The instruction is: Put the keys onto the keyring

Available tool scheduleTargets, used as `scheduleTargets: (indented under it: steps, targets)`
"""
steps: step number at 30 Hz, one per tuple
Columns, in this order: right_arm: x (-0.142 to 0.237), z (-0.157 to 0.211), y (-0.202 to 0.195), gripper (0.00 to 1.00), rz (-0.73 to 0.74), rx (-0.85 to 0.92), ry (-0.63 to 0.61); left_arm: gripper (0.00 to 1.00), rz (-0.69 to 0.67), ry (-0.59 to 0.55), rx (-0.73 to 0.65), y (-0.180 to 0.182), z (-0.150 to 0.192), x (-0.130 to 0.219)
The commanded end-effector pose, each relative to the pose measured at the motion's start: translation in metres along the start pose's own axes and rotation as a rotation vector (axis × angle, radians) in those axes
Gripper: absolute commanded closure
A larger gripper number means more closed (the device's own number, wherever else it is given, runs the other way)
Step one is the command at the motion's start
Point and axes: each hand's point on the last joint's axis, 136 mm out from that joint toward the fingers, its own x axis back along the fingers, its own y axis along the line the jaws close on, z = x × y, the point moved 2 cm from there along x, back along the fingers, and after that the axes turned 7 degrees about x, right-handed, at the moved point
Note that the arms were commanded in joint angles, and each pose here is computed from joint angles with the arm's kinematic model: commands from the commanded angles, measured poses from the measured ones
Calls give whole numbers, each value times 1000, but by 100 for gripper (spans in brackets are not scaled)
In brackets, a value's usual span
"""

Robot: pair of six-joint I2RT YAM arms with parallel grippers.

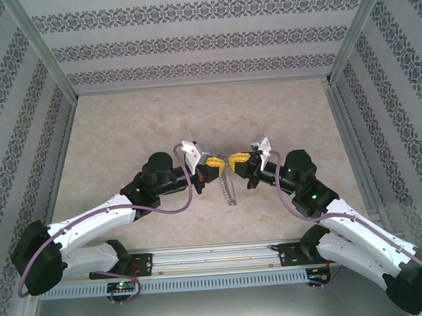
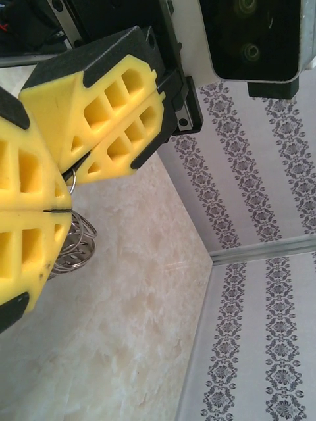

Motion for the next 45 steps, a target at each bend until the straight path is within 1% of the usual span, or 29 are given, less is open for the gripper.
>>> scheduleTargets:
  steps: [1,15,16,19,20,22,29,33,39,43,45]
  targets:
    - [4,1,-9,100,34,-13,-14,100,87,-105,-36,-24,-30,8]
    - [5,7,0,100,-71,-68,18,100,93,-133,-55,-23,-29,7]
    - [5,8,0,91,-75,-76,20,100,94,-138,-58,-23,-28,7]
    - [11,6,-5,68,-71,-98,8,100,80,-147,-69,-20,-26,7]
    - [14,5,-8,63,-65,-105,-2,100,80,-153,-75,-19,-25,7]
    - [20,0,-13,59,-53,-115,-26,100,82,-162,-86,-19,-23,7]
    - [29,-17,-18,57,-43,-124,-74,100,112,-182,-157,-23,-21,8]
    - [26,-21,-21,56,-48,-138,-96,100,138,-188,-161,-23,-25,7]
    - [25,-31,-25,55,-35,-158,-157,100,149,-216,-90,-9,-32,6]
    - [25,-35,-29,55,-17,-176,-187,100,180,-255,-12,4,-37,10]
    - [24,-38,-28,55,-31,-182,-198,100,203,-283,25,10,-40,14]
